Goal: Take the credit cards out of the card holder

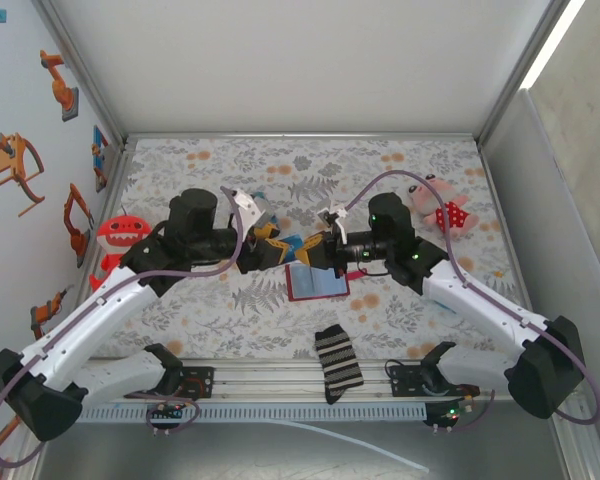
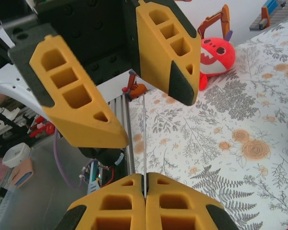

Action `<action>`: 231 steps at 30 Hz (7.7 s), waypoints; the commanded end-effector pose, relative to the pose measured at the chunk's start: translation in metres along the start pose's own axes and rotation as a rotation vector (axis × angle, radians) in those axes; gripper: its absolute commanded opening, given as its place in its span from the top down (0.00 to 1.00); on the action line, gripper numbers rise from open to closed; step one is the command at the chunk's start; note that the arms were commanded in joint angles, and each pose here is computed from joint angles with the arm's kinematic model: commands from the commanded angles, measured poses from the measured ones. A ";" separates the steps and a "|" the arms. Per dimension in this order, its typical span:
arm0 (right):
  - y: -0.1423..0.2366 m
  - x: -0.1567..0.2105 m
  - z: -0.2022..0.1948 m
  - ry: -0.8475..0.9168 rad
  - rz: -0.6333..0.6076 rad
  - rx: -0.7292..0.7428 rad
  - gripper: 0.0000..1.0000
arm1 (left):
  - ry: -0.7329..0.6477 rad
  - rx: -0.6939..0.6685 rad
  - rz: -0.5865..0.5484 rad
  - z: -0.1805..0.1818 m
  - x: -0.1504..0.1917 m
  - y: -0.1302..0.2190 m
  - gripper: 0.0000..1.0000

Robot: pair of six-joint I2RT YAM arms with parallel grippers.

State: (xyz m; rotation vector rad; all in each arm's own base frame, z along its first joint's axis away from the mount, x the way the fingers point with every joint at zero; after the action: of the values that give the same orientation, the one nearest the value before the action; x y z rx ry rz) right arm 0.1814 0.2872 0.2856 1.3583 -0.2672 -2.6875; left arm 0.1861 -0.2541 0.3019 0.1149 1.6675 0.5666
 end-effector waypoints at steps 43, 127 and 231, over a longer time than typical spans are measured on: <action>0.027 -0.007 -0.010 0.071 -0.011 0.303 0.39 | -0.130 -0.274 0.089 0.073 0.020 0.009 1.00; 0.047 0.001 -0.096 -0.190 -0.069 0.810 0.06 | -0.200 -0.111 0.297 0.197 0.109 -0.064 0.72; -0.066 0.147 -0.164 -0.477 0.433 0.993 0.63 | 0.537 -0.913 -0.207 0.133 0.116 0.078 0.03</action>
State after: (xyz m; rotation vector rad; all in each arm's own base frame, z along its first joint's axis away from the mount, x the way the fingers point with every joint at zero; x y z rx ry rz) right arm 0.2245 0.3126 0.0525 0.5774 -1.8414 -2.4422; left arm 0.2738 -0.0963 0.2051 -0.9495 1.7499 1.2553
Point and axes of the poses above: each hand's point on the last joint's axis, 136 mm out from that joint toward the fingers, its own y axis back along the fingers, its own z axis along the line the jaws close on, x = y × z, the point moved 3 cm from there along y, back along the fingers, and after that the axes turned 9 degrees about -y, right-handed, at the moved point
